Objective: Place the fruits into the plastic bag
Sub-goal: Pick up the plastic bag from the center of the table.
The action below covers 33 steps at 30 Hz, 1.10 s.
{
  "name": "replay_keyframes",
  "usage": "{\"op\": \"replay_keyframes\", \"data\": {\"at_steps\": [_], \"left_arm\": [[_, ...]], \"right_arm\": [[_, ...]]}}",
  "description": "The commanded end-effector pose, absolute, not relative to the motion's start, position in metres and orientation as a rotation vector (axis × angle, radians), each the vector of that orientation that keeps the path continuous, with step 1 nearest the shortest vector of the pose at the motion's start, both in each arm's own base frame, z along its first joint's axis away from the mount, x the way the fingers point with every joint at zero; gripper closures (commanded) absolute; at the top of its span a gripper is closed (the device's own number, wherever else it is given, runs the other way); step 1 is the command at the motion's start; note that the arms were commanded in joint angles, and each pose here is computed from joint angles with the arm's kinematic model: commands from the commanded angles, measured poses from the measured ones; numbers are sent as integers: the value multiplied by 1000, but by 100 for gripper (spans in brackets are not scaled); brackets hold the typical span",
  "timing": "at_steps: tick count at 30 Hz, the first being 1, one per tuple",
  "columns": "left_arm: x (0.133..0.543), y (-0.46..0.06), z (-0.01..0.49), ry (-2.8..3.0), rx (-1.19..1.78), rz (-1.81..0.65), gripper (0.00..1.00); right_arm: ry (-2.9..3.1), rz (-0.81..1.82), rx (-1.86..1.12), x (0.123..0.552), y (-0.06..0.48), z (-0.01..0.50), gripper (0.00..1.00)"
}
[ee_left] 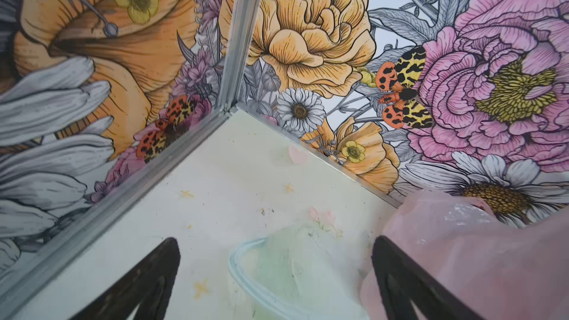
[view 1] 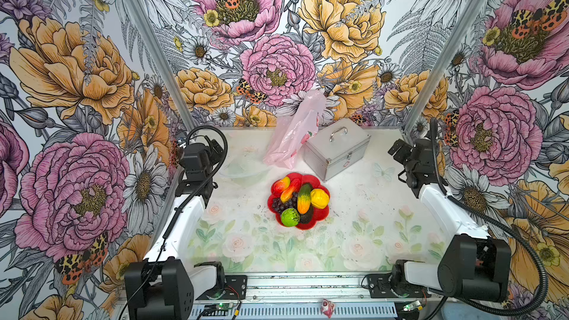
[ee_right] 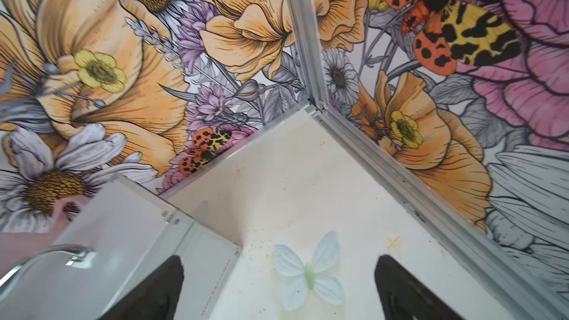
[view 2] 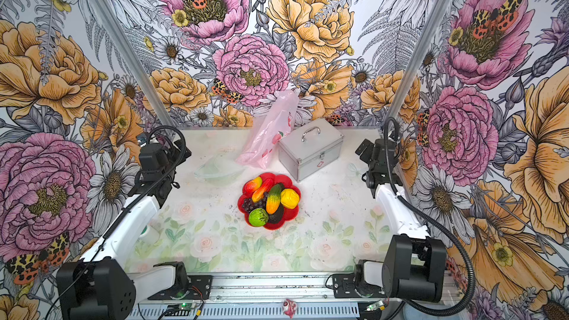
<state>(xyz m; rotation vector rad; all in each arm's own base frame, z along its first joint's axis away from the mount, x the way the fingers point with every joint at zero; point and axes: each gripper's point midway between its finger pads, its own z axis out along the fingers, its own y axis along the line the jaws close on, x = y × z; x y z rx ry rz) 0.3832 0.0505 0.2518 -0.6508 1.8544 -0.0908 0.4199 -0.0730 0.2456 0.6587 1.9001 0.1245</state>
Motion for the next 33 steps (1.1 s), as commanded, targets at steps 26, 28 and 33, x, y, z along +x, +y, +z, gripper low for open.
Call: {"op": "replay_keyframes", "data": {"at_steps": [26,28,33], "left_arm": [[458,-265,246,2418,332,-378,1],[465,-273,242,2419,358,-352,1],[482,-276,231,2420,363,-265,9]], "right_arm": [[2002,960,407,412,97,353,10],[2007,950,403,405,96,353,10],[2014,932,406,396,94,353,10]]}}
